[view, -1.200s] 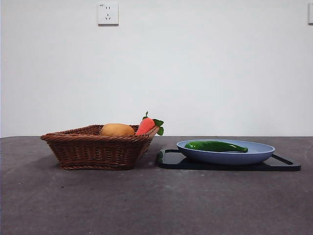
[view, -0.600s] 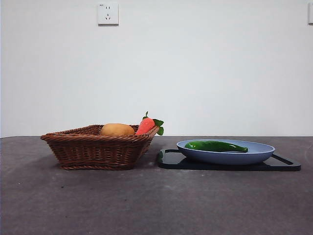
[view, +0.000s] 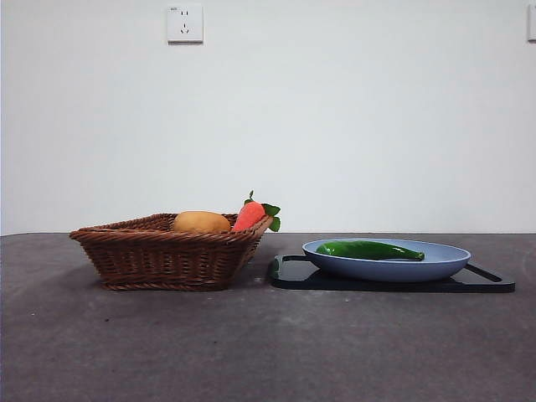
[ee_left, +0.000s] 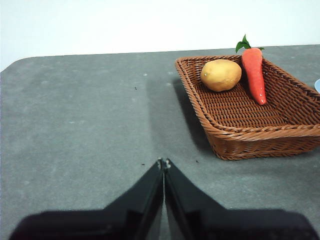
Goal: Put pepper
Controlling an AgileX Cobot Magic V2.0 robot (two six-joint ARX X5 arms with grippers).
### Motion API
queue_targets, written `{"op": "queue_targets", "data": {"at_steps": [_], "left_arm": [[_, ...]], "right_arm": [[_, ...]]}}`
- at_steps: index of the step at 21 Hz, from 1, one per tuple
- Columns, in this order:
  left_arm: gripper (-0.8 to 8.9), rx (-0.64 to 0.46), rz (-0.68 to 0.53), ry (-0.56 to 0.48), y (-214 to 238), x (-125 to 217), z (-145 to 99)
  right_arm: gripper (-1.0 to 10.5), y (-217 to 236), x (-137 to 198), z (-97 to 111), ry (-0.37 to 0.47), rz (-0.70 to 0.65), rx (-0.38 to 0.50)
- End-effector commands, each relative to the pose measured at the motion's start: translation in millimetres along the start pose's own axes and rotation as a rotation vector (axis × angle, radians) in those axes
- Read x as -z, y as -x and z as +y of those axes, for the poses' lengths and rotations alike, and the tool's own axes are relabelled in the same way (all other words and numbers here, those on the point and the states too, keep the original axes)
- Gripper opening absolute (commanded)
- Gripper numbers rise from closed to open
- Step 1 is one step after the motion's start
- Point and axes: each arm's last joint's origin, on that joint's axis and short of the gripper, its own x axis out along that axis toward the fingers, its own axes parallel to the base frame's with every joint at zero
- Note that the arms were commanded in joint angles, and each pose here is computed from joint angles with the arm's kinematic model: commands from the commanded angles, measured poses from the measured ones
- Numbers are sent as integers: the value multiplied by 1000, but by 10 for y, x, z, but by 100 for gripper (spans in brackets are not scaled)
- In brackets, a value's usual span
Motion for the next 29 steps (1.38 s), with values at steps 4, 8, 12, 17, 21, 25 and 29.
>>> {"op": "queue_targets", "data": {"at_steps": [4, 8, 12, 17, 21, 25, 29], "left_arm": [[8, 0, -2, 7, -8, 23, 3], [8, 0, -4, 7, -8, 21, 3], [8, 0, -4, 7, -8, 21, 3], [8, 0, -3, 7, -8, 22, 3], [8, 0, -3, 7, -8, 22, 3], [8, 0, -3, 7, -8, 22, 3], [8, -1, -3, 7, -8, 21, 3]], "right_arm": [[11, 73, -62, 8, 110, -100, 25], [11, 193, 47, -42, 170, -403, 106], [11, -48, 391, -247, 204, -630, 248], [11, -517, 833, -502, 231, -798, 284], [11, -782, 1073, -652, 185, -836, 323], [11, -985, 1265, -760, 155, -816, 342], [11, -1125, 1390, -831, 133, -796, 338]]}}
